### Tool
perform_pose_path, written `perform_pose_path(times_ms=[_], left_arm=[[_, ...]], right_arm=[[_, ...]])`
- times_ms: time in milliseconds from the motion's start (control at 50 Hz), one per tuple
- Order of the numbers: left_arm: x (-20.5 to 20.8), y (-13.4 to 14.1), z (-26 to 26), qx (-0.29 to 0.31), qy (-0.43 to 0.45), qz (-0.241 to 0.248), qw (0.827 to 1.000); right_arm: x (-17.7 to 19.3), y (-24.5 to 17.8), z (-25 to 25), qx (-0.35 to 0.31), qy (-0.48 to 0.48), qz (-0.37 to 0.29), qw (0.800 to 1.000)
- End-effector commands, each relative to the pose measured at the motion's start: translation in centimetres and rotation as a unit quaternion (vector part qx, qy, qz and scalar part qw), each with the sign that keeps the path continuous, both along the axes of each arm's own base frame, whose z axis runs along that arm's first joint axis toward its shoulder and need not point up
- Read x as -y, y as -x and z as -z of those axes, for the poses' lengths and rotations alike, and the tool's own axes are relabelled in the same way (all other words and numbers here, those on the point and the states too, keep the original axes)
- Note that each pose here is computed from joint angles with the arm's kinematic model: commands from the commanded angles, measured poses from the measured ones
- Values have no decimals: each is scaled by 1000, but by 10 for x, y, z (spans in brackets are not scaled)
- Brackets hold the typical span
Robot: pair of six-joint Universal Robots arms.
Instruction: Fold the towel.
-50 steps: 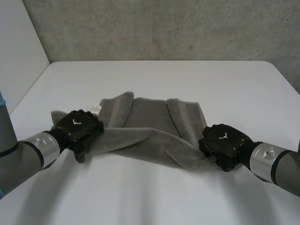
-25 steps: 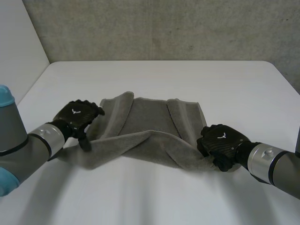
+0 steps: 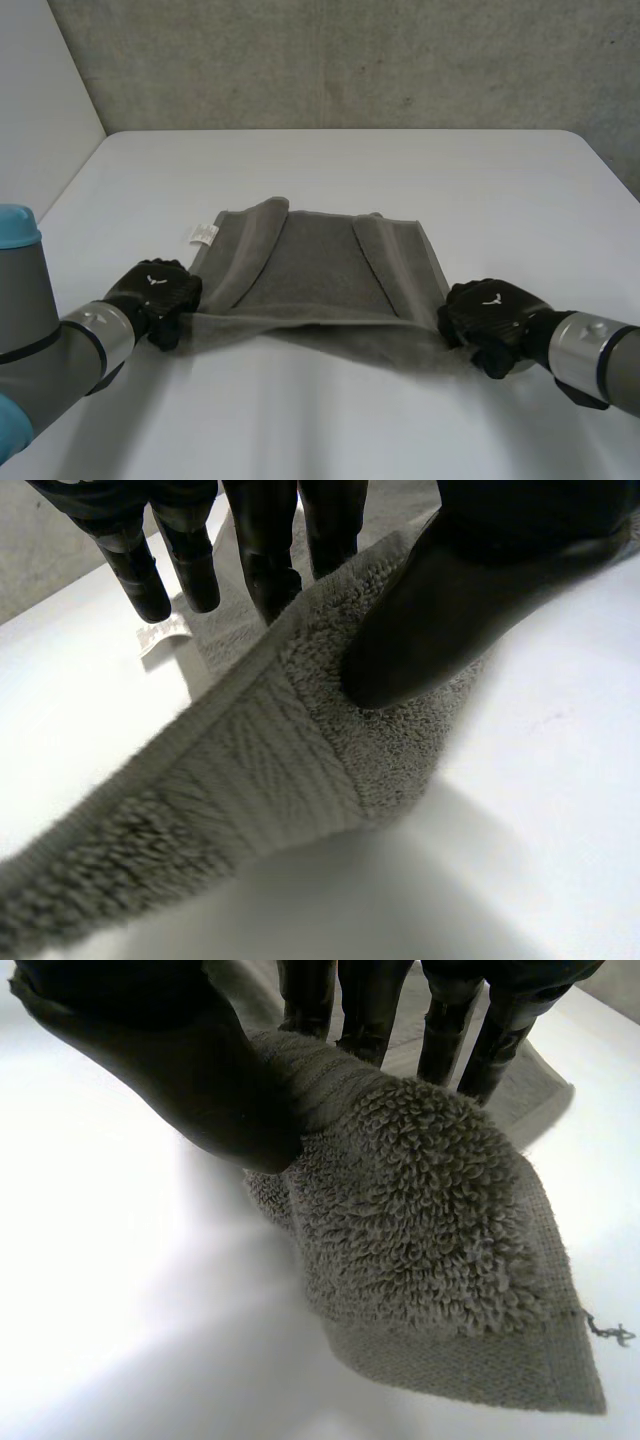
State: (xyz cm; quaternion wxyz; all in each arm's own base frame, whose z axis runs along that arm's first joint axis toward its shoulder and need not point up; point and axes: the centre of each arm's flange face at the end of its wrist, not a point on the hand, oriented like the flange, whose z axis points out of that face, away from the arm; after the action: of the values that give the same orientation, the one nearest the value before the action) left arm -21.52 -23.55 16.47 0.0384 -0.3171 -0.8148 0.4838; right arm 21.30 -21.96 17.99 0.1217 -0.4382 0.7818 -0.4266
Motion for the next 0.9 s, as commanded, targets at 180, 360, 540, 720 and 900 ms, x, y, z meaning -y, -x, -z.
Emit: perform_pose_path(times_ms=[180, 360, 540, 720, 900], left_arm=[[-21, -6, -25, -7, 23, -3, 1000], [-33, -12, -10, 2, -9, -5, 1000], [-36, -11, -8, -1, -14, 0, 1000], [-38, -14, -22, -9, 13, -4, 1000], [-39, -19, -32, -14, 32, -14, 999]], right_arm=[[10, 14, -15, 3, 20, 31, 999], [12, 25, 16, -1, -4, 53, 999], [14, 29, 11, 7, 0, 68, 998], [20, 33, 6, 72, -28, 127, 989], [19, 33, 10, 112, -53, 142, 982]])
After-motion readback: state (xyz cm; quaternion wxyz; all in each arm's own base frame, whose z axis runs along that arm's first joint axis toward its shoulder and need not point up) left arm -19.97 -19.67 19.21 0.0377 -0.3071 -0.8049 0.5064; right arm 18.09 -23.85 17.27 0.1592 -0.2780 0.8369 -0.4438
